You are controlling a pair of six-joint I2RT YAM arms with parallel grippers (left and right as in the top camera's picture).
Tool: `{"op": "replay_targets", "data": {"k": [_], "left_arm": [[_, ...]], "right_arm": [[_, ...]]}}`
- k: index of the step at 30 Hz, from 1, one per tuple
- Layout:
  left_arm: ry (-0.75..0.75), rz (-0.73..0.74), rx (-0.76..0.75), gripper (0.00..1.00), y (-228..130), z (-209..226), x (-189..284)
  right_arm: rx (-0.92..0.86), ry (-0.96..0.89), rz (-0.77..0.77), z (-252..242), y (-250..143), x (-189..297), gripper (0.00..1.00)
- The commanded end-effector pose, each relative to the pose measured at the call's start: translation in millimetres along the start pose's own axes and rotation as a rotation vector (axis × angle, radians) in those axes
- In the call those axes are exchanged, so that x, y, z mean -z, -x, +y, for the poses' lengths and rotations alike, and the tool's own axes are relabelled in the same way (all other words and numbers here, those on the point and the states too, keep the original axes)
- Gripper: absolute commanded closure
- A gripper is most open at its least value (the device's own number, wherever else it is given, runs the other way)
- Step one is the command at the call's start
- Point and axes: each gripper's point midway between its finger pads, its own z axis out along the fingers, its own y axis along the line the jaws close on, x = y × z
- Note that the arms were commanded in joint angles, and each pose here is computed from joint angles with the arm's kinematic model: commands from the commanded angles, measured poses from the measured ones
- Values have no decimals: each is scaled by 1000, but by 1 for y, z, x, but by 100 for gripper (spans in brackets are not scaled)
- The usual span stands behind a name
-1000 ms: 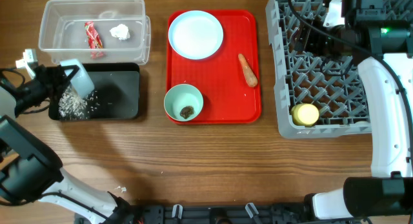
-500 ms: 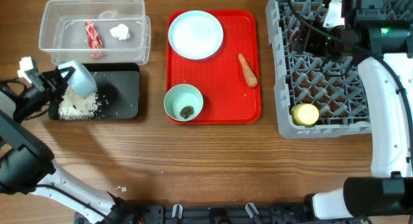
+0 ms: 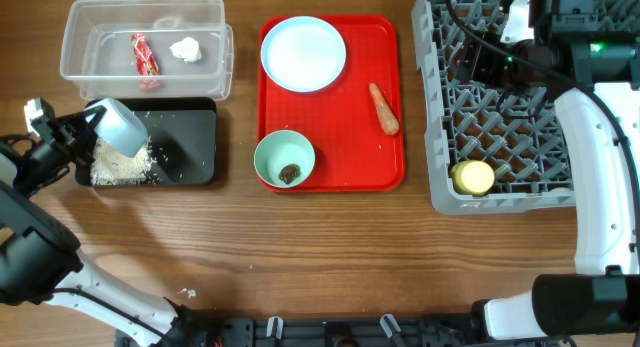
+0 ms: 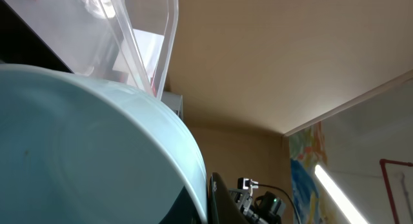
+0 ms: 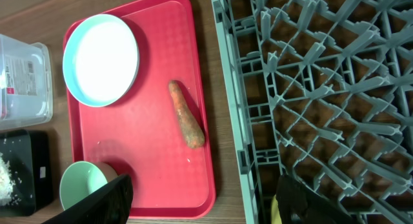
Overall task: Sort waste into correct bins and load items into the dishwasher rack
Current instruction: 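Carry the rice bowl to the black tray and tip rice out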
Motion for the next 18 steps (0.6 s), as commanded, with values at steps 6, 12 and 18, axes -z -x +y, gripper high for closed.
{"op": "replay_targets", "data": {"k": [6, 12, 18], "left_arm": [[-31, 3, -8, 96, -1, -6, -1], [16, 113, -250, 96, -34, -62, -41], [335, 245, -583, 96, -93, -97, -118]], "right_arm": [[20, -16, 1, -2, 1, -2, 27], [21, -16, 1, -2, 1, -2, 27], [46, -17, 1, -2, 1, -2, 27]]}}
